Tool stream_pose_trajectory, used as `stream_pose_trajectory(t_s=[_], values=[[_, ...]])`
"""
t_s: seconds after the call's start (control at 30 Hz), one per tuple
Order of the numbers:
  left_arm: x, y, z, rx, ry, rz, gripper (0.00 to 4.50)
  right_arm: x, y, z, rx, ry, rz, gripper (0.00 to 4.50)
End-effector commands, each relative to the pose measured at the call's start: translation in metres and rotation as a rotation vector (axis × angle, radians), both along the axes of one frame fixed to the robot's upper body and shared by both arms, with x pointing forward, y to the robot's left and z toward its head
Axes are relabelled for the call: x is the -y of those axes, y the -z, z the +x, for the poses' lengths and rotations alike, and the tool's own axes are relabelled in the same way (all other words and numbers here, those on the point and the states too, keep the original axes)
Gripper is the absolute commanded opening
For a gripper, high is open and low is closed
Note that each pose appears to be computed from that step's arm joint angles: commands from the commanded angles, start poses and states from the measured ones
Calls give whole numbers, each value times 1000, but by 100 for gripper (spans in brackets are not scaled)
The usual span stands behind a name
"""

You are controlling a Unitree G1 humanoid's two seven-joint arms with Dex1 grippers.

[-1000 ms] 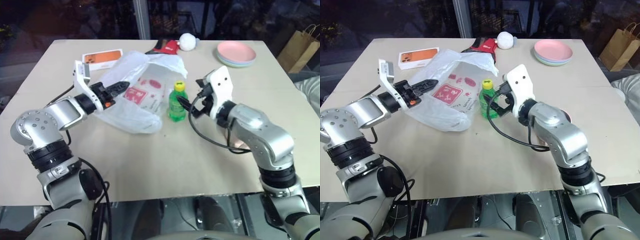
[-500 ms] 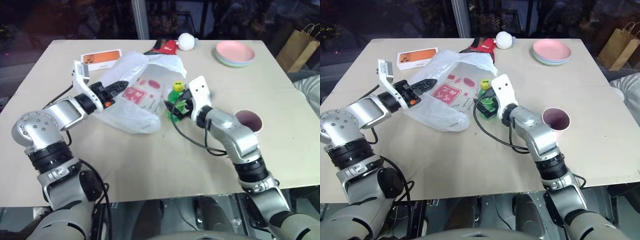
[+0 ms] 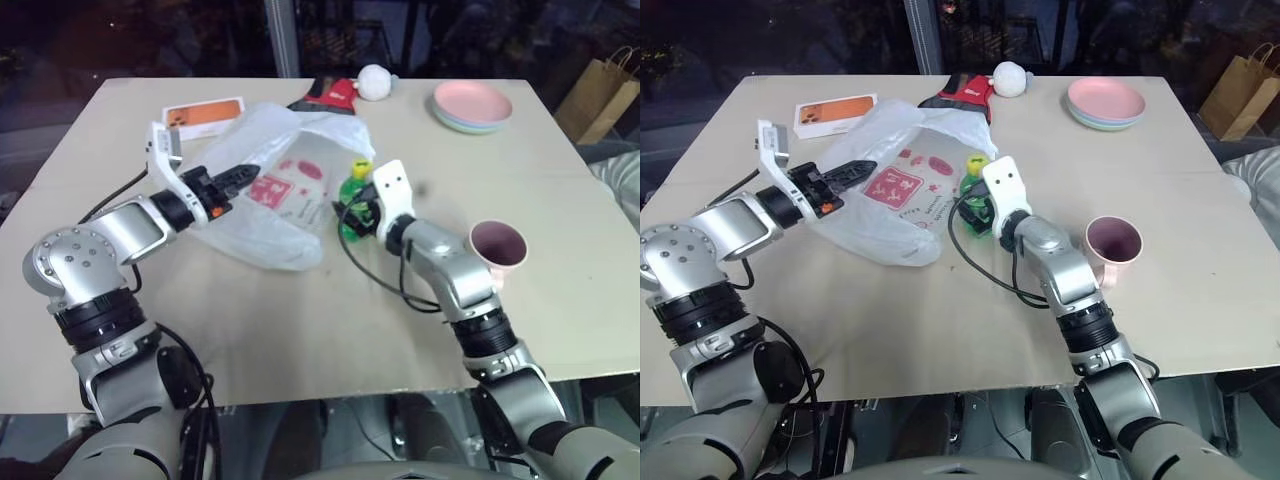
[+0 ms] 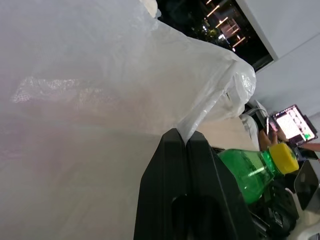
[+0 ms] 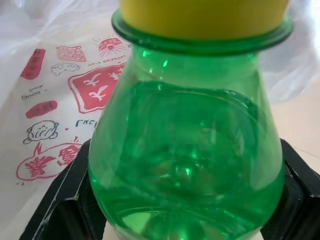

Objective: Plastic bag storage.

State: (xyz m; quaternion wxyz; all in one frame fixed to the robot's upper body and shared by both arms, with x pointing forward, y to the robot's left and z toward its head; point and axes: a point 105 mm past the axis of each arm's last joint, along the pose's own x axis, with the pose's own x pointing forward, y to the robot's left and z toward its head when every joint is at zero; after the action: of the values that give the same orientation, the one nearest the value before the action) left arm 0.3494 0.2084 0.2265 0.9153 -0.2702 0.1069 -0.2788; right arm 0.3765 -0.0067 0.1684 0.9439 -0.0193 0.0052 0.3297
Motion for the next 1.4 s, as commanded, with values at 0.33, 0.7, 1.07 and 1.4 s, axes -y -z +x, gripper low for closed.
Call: stream_pose_trajectory(t_s=[0.33,0.7,1.07,1.4], values=[[76,-37,-10,124,189,-90,0,34,-58,-27,-86,27,437,308],[90,-40,-15,119,242,-106,0,-21,-46,-25,-243,-141,521,308],[87,-30,-24,103,228,-93,0,-30,-18,-13,-365,-117,464,308],[88,-28,-30,106,224,-108,0,-72,-16,1,-471,-199,416,409]])
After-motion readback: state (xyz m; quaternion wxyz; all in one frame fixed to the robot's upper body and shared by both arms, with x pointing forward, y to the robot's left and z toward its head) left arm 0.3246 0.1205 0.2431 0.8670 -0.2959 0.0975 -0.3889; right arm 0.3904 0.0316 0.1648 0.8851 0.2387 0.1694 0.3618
